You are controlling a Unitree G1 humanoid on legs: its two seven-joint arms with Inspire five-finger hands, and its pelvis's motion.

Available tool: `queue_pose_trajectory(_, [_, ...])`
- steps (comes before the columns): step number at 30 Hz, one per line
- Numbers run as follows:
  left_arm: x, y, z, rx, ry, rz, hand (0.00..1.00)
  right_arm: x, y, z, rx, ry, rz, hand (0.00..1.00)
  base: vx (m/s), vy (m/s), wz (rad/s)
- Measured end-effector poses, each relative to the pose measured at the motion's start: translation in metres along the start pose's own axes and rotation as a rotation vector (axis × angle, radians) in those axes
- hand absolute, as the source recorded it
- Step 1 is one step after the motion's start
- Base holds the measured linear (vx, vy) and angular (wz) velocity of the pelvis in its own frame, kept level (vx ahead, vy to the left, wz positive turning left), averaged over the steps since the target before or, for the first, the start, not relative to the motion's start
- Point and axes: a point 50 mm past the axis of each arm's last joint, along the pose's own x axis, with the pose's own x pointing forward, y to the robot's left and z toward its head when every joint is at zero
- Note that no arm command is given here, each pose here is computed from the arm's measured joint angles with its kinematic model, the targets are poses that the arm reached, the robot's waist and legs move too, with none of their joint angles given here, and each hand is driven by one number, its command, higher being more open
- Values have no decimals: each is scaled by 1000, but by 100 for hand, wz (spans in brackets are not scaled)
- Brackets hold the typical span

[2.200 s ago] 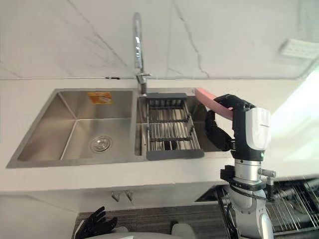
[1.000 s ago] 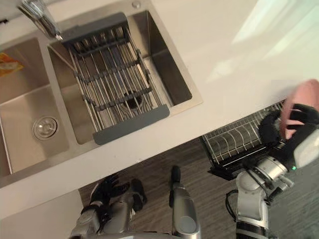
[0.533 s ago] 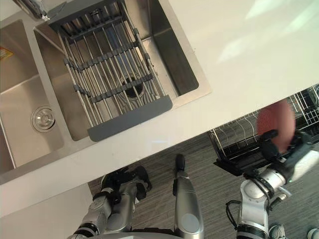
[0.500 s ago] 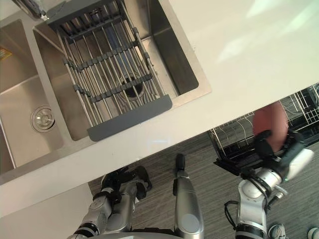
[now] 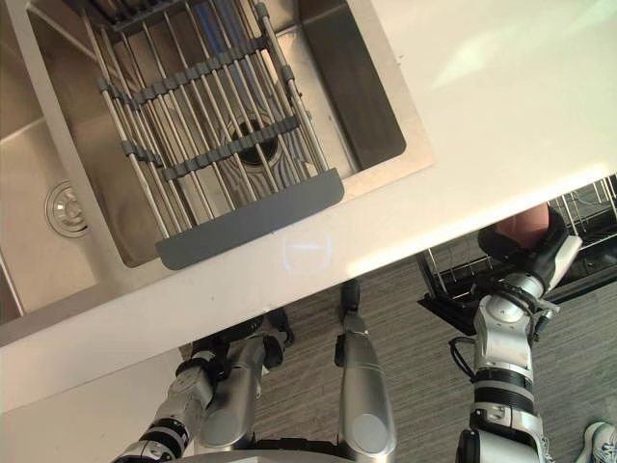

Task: Walk over to the sink, pick up the cup, carry it to the dishwasher, place the cup inside the dishwasher, then close the dishwasher door

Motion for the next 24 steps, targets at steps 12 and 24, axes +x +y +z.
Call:
queue_pose_trajectory(12, [3, -12, 16, -15, -68, -39, 90, -17, -14, 39, 134, -177, -81, 90, -4, -1, -1])
queue_pose_trajectory(24, [-6, -6, -2, -65, -32, -9, 90, -65, -48, -15, 191, -4, -143, 90, 2, -26, -8])
